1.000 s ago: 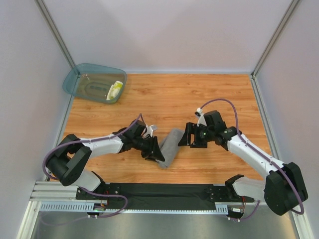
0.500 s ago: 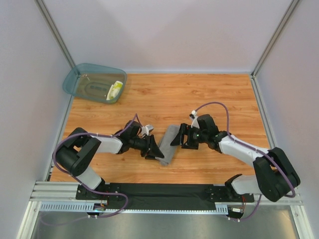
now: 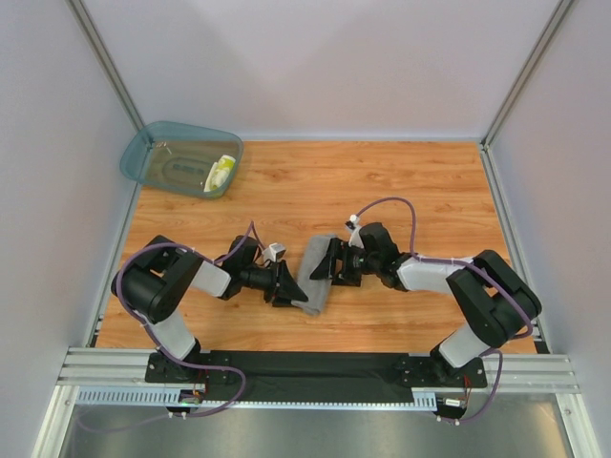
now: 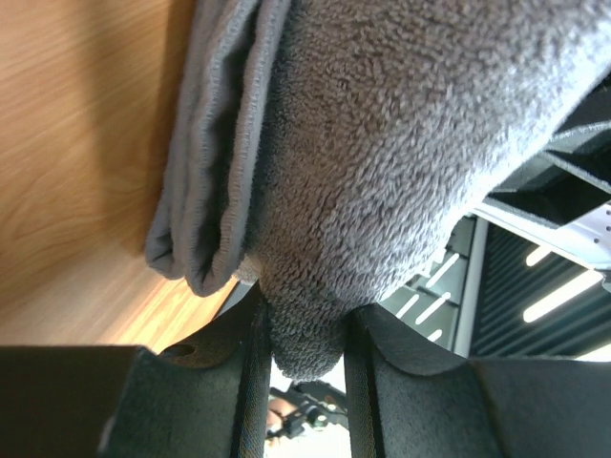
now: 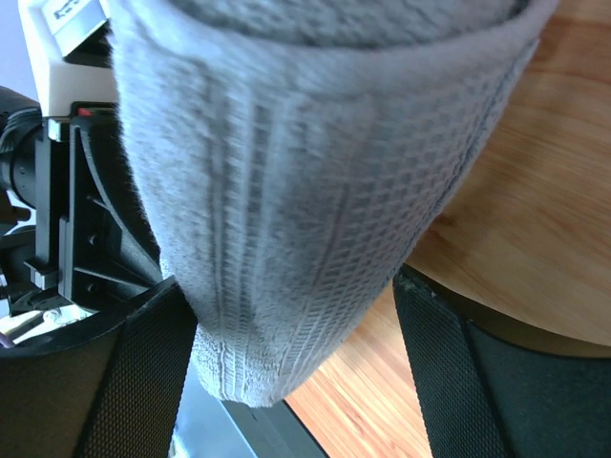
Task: Roll the towels
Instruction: Roll the towel
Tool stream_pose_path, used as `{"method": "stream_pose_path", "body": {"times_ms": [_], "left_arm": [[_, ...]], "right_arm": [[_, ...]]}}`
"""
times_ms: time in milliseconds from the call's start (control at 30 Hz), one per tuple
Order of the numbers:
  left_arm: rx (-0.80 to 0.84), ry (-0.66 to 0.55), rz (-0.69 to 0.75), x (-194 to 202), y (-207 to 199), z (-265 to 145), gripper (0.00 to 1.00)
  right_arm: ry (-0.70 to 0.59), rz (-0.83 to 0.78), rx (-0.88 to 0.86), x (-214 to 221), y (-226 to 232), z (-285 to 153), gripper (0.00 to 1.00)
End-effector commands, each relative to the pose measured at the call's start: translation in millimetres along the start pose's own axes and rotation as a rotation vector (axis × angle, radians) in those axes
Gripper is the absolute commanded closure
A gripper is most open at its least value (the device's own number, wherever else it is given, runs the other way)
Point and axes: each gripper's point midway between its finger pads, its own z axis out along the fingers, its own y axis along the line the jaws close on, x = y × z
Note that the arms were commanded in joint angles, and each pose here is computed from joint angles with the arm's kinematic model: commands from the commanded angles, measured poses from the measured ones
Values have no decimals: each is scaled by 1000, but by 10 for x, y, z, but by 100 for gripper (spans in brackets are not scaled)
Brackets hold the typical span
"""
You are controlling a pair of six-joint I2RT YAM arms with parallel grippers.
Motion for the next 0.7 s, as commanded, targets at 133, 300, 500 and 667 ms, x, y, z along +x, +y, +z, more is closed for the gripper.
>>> {"method": "stream_pose_path", "body": {"times_ms": [133, 300, 500, 667], "left_arm": [[43, -19, -12, -26, 22, -2, 74], [39, -24, -12, -20, 42, -13, 58], [-87, -55, 23, 27, 197, -90, 42], [-311, -160, 179, -24, 244, -371, 39]], "right_arm": [[4, -3, -5, 102, -61, 248, 27], [13, 9, -28, 121, -55, 335, 53], [0, -19, -41, 55, 36, 296, 65], [-1, -45, -44, 6, 129, 242, 67]]}}
